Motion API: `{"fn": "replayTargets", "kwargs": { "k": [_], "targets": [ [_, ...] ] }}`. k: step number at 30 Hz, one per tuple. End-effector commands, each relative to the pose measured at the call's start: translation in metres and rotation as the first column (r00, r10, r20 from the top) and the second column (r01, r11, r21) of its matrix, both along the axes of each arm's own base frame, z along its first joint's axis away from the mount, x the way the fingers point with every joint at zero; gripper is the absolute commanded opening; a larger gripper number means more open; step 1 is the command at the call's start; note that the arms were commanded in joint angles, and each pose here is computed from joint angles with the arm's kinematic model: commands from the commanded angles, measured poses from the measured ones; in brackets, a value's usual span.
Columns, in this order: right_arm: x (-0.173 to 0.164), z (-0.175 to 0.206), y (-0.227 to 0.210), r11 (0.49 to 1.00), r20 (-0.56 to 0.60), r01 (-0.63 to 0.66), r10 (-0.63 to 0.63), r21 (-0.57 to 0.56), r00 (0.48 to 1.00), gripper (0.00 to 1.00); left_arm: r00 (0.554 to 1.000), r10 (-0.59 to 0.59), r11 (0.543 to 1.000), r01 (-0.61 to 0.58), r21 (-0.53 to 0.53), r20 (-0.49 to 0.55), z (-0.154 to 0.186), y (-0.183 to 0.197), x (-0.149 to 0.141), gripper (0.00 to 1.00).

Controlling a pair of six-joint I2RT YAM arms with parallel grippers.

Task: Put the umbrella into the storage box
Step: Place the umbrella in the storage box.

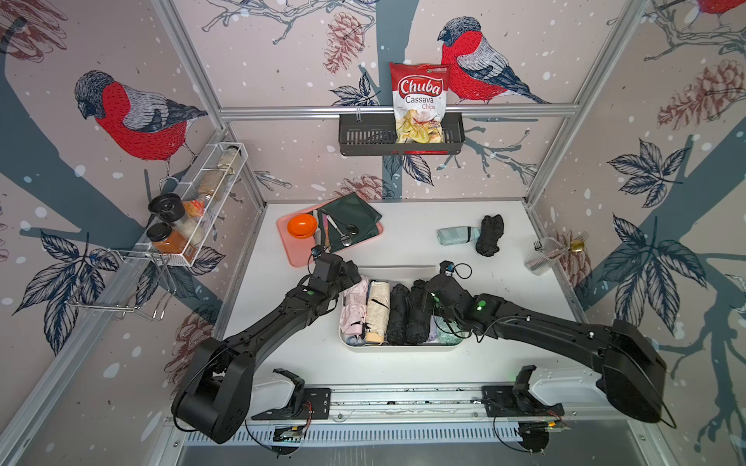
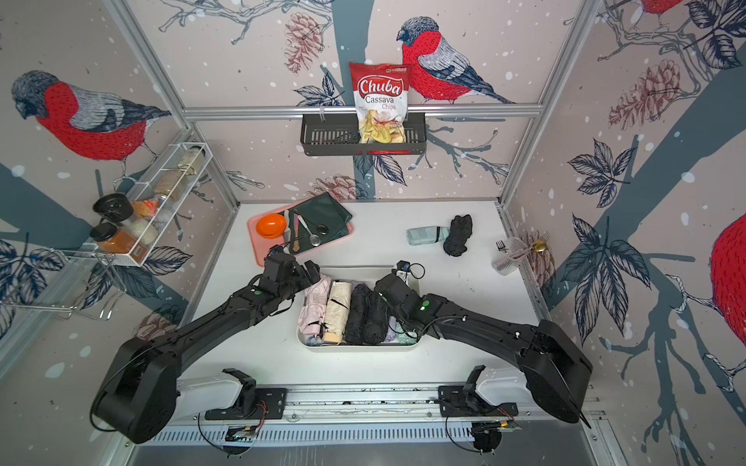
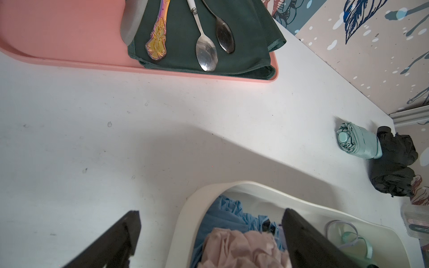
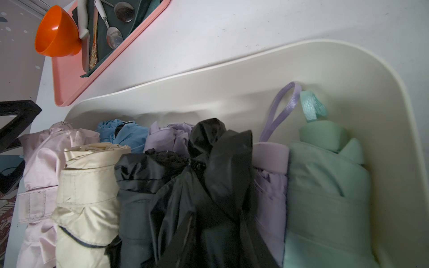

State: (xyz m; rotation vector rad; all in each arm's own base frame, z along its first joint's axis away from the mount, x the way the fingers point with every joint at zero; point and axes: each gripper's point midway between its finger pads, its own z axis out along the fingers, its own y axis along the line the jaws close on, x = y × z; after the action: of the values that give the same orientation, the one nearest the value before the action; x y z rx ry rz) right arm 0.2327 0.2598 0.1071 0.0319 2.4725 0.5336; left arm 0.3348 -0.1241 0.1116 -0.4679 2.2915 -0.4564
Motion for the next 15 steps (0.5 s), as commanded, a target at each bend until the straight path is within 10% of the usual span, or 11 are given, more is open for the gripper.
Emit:
{"fn": "replayTargets", "kwargs": {
  "k": [1,15],
  "targets": [
    [-0.004,-0.007,0.006,0.999,-0.03,-0.032,0.032,0.011,0.999,0.31,1.0,0.006,1.0,-0.006,-0.021,0.026,0.007,-0.002,0.006,0.99],
    [0.002,0.007,-0.003,1.0,0.0,-0.021,0.021,-0.017,1.0,0.49,1.0,0.02,0.999,-0.019,-0.033,0.024,0.008,-0.002,0.006,0.99]
  ]
}}
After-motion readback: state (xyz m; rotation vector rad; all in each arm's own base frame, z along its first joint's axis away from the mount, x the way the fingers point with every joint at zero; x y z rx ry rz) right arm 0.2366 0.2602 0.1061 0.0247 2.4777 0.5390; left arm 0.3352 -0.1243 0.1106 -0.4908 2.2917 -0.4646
